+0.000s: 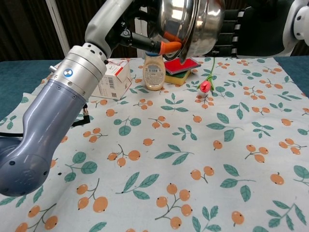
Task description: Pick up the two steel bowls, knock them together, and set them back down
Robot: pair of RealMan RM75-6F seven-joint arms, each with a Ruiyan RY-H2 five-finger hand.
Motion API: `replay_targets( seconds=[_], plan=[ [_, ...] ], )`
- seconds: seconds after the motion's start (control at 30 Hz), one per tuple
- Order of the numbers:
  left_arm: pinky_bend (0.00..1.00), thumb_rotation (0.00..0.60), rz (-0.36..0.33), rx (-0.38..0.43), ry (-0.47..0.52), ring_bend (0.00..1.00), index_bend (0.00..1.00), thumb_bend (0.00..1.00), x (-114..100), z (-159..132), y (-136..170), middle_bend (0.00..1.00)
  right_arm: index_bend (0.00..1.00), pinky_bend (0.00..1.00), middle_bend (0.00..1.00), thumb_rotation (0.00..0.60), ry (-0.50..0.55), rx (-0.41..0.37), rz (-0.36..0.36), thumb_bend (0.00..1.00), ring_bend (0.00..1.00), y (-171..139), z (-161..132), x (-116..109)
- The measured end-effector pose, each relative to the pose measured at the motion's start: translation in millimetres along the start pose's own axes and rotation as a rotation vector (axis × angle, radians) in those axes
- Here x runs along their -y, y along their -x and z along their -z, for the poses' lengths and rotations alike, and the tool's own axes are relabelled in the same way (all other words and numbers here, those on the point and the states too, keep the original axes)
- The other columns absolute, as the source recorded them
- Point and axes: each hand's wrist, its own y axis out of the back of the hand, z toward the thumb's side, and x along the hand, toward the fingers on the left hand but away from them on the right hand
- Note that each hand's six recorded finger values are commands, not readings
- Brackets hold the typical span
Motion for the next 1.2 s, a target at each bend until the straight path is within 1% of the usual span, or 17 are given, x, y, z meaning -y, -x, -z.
replay_targets(
  seconds=[0.23, 0.43, 0.67, 0.8, 0.93, 1.2],
  plan=[
    [0.52, 0.6, 0.019, 0.001, -0.004, 0.38, 0.32, 0.24, 5.2, -1.3, -4.5, 0.5, 0.97, 1.0, 0.9, 0.6, -0.011, -0.008, -0.01, 0.59, 1.0, -4.5, -1.8, 3.1],
    [0.52, 0.6, 0.002, 0.03, 0.012, 0.38, 0.32, 0.24, -4.3, -7.8, -1.6, 0.5, 0.96, 1.0, 0.9, 0.6, -0.014, -0.017, 0.01, 0.59, 1.0, -8.2, -7.3, -6.4],
    [0.52, 0.6, -0.004, 0.049, 0.054, 0.38, 0.32, 0.24, -21.8, -17.3, 3.8, 0.5, 0.97, 1.0, 0.9, 0.6, -0.018, -0.013, 0.036, 0.59, 1.0, -8.4, -10.4, -23.7],
    [0.52, 0.6, -0.002, 0.058, 0.065, 0.38, 0.32, 0.24, -31.1, -23.2, 6.2, 0.5, 0.97, 1.0, 0.9, 0.6, -0.017, -0.009, 0.037, 0.59, 1.0, -7.7, -10.6, -28.2],
    [0.52, 0.6, 0.01, 0.06, 0.053, 0.38, 0.32, 0.25, -31.6, -25.4, 7.7, 0.5, 0.97, 1.0, 0.9, 0.6, -0.013, -0.011, 0.024, 0.59, 1.0, -6.5, -10.6, -24.9],
    [0.52, 0.6, 0.043, 0.038, 0.044, 0.38, 0.32, 0.25, -15.9, -21.6, 4.1, 0.5, 0.97, 1.0, 0.9, 0.6, -0.014, -0.009, -0.025, 0.59, 1.0, -6.0, -7.8, -4.1]
  ],
)
